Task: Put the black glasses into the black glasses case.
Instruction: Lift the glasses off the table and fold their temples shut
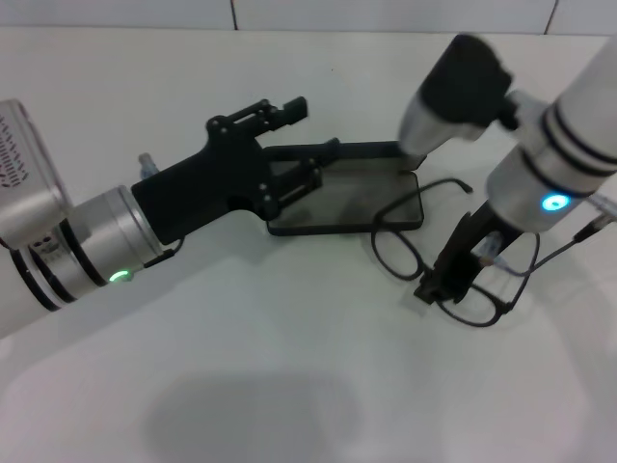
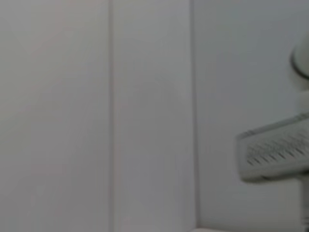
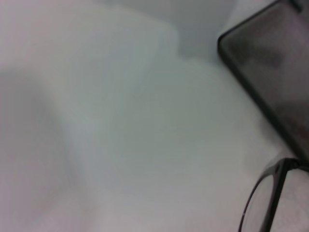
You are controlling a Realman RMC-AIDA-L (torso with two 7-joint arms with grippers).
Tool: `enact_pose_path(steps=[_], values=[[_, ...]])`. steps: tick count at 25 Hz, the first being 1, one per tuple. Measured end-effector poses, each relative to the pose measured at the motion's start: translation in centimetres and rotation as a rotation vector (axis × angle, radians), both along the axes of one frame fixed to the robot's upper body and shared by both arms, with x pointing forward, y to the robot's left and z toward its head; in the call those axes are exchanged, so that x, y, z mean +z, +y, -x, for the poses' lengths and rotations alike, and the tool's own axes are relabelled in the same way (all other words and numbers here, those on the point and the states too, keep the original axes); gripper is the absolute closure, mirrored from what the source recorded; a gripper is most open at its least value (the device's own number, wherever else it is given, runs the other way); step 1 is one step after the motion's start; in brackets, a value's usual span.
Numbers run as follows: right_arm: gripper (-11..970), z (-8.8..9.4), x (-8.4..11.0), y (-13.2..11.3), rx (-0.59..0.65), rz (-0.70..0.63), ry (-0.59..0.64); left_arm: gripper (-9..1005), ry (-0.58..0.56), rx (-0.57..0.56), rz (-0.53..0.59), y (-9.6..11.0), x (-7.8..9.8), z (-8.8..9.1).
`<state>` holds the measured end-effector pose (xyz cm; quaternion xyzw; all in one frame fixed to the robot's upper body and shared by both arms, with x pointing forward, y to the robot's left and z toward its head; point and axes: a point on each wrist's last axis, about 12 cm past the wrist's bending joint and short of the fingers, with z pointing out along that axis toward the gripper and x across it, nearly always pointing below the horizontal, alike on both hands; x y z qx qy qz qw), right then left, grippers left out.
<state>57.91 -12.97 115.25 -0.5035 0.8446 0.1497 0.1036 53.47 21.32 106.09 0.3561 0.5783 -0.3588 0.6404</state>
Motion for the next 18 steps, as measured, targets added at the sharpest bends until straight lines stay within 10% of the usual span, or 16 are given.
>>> enact_pose_path(steps=[18], values=[[838,4.2,2.5,-10.5,0.184,-0.61,-0.102,427,0.049,-0.287,0.172,0.8,3.9,0.3]])
